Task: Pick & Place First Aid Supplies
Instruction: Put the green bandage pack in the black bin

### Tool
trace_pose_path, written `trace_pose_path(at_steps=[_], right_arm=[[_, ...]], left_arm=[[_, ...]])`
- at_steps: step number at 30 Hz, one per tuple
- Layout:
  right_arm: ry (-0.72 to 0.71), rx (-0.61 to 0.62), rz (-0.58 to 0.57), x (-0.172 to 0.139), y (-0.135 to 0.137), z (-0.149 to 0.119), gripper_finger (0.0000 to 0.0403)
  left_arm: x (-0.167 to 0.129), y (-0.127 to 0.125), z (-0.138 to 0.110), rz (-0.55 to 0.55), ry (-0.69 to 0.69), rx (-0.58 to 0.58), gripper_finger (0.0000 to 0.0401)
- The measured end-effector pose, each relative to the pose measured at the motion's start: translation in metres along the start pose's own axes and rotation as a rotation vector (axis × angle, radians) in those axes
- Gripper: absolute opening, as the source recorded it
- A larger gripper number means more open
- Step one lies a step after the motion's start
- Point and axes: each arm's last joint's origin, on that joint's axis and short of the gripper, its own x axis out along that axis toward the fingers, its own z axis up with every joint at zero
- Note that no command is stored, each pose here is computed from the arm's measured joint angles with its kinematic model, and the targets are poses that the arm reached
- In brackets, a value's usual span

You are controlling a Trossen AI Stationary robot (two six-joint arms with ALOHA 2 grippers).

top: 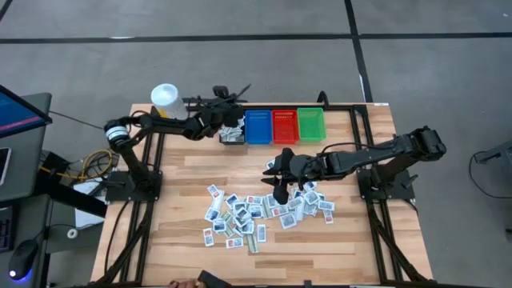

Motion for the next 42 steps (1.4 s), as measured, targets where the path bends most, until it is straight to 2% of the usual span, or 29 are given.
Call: trace_pose_path(at_steps=[4,12,17,23,28,32,36,42], right_arm=[[0.002,0.005,-0.006,0.0,-0.002,0.0,0.0118],[0.014,0.007,-0.01,0.0,-0.002,-0.001,0.0118],[0.026,0.005,-0.015,0.0,-0.003,-0.002,0.0118],[0.031,0.01,-0.024,0.001,-0.006,-0.001,0.0118],[0.028,0.016,-0.034,0.001,-0.01,0.0,0.0118],[0.027,0.017,-0.036,0.002,-0.011,0.0,0.0118],[0.027,0.017,-0.035,0.002,-0.01,0.0,0.0118],[0.024,0.018,-0.034,0.002,-0.01,0.001,0.0118]], left_arm=[[0.004,-0.007,-0.001,-0.024,-0.01,0.062,0.0061],[0.012,-0.012,-0.007,-0.07,-0.062,0.066,0.0067],[0.017,-0.025,-0.007,-0.115,-0.09,0.088,0.0066],[0.026,-0.046,-0.014,-0.167,-0.061,0.121,0.0067],[0.028,-0.054,-0.014,-0.181,-0.057,0.124,0.0066],[0.028,-0.054,-0.014,-0.183,-0.052,0.066,0.0068],[0.026,-0.051,-0.012,-0.168,-0.052,0.088,0.0066],[0.015,-0.028,-0.003,-0.091,-0.085,0.094,0.0067]])
